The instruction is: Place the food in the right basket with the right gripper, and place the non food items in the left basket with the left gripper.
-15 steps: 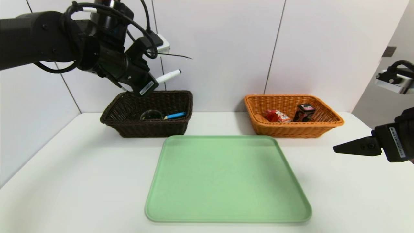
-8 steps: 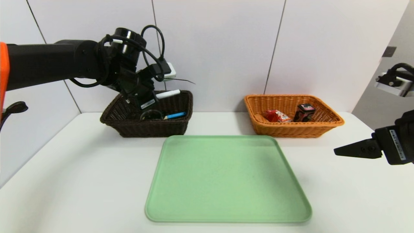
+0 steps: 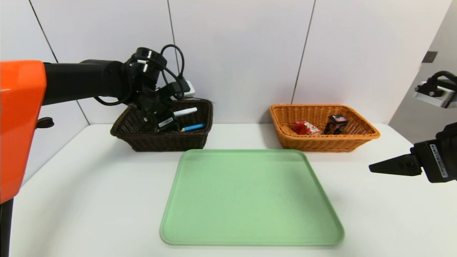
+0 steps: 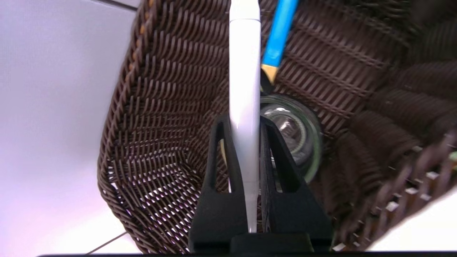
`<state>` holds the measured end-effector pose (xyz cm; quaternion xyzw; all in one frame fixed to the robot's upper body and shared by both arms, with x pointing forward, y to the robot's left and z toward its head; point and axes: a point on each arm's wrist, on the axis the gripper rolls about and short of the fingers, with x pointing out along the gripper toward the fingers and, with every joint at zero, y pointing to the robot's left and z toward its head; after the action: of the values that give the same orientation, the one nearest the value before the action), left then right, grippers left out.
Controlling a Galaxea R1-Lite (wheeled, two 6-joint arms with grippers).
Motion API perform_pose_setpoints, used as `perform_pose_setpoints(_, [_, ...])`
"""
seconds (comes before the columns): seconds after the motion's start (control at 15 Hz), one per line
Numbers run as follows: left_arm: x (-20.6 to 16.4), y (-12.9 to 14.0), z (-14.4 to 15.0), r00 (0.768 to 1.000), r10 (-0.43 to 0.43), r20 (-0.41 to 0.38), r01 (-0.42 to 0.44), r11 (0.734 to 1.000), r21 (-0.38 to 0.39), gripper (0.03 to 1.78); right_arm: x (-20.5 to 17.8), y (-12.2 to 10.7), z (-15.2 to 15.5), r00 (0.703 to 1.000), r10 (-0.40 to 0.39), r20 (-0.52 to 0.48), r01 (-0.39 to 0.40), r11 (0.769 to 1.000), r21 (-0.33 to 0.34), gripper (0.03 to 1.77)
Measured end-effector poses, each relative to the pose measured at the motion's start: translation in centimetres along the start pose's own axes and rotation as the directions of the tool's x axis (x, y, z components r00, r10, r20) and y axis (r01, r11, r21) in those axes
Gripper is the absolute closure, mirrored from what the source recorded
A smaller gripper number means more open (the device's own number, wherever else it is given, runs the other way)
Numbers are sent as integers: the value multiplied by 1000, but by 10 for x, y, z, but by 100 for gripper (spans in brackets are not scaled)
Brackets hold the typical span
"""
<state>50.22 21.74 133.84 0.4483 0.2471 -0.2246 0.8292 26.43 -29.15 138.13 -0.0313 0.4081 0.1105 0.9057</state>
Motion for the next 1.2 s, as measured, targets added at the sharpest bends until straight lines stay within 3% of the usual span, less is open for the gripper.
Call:
perform_pose_setpoints(0.2, [7, 1, 0, 1000, 25, -1, -25, 1000, -3, 164, 0, 0, 0, 1000, -1, -2, 1, 1000, 1, 9])
perform_pose_setpoints(0.47, [9, 0, 0, 1000, 25, 0, -25, 1000, -15, 102, 1, 0, -1, 1000, 0, -3, 0, 1000, 1, 9])
perform_pose_setpoints(0.67, [-3, 5, 2, 999, 44, 19, -43, 998, -43, 73, 0, 0, -1, 1000, 0, -1, 0, 1000, 1, 9])
perform_pose_setpoints(0.93, [-46, 16, 9, 995, 85, 57, -73, 978, -197, 48, -1, 0, -1, 1000, 0, 2, 0, 1000, 2, 9])
perform_pose_setpoints(1.2, [-105, 8, 11, 998, 48, 35, -28, 900, -435, 33, -7, 0, -3, 1000, -3, 23, 3, 1000, 2, 9])
